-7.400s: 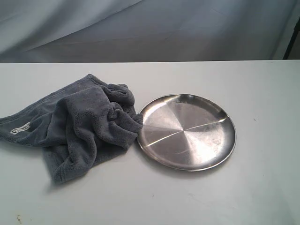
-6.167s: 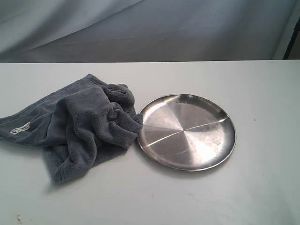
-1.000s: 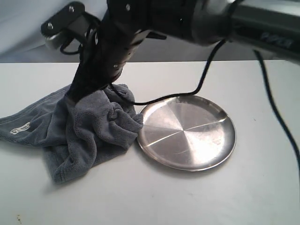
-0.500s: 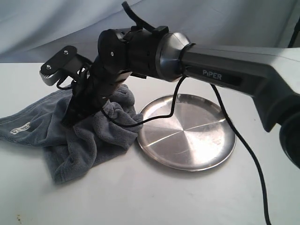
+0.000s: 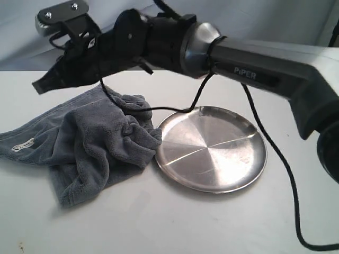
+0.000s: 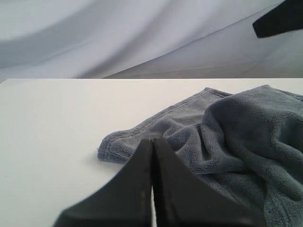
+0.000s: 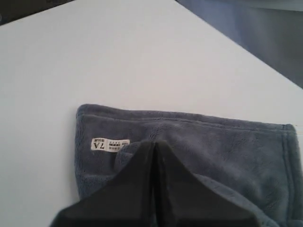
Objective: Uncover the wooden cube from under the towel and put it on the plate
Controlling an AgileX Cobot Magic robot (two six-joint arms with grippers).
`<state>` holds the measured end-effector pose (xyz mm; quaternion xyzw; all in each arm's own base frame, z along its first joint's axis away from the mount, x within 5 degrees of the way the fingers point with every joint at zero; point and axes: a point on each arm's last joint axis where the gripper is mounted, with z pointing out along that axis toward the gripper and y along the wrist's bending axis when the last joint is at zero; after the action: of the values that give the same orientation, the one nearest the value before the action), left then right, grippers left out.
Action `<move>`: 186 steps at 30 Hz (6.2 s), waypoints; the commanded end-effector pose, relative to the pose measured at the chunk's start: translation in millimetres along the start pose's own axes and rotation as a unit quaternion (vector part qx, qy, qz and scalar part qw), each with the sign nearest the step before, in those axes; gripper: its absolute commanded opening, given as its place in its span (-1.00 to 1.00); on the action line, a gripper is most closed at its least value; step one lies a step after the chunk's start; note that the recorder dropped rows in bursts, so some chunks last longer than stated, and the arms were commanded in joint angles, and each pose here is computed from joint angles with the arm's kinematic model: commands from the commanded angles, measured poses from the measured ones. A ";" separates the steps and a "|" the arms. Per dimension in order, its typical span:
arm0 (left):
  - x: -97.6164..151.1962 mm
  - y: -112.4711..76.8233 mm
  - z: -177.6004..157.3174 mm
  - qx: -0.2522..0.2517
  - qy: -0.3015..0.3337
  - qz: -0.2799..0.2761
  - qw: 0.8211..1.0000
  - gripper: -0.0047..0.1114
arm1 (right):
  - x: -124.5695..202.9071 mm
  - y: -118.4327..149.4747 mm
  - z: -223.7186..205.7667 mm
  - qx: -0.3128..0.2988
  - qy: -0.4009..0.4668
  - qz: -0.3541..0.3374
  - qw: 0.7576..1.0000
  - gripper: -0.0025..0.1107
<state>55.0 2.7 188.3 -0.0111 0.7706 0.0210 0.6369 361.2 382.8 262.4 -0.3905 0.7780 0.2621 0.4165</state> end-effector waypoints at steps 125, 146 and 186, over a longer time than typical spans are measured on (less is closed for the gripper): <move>-1.2 -0.3 -0.2 0.002 -0.007 -0.005 1.000 -0.92 | 92.0 -43.2 39.4 -0.004 0.281 -0.084 0.956 0.25; -1.2 -0.3 -0.2 0.002 -0.007 -0.005 1.000 -0.92 | 25.3 -24.4 -25.2 -0.023 0.229 -0.089 0.969 -0.96; -1.2 -0.3 -0.2 0.002 -0.007 -0.004 1.000 -0.92 | -58.2 4.9 -116.1 -0.037 0.058 -0.106 0.992 -0.96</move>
<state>55.1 2.7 188.8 -0.0111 0.7687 0.0211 0.6391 330.7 325.1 355.5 -0.5054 0.7574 0.2128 0.3545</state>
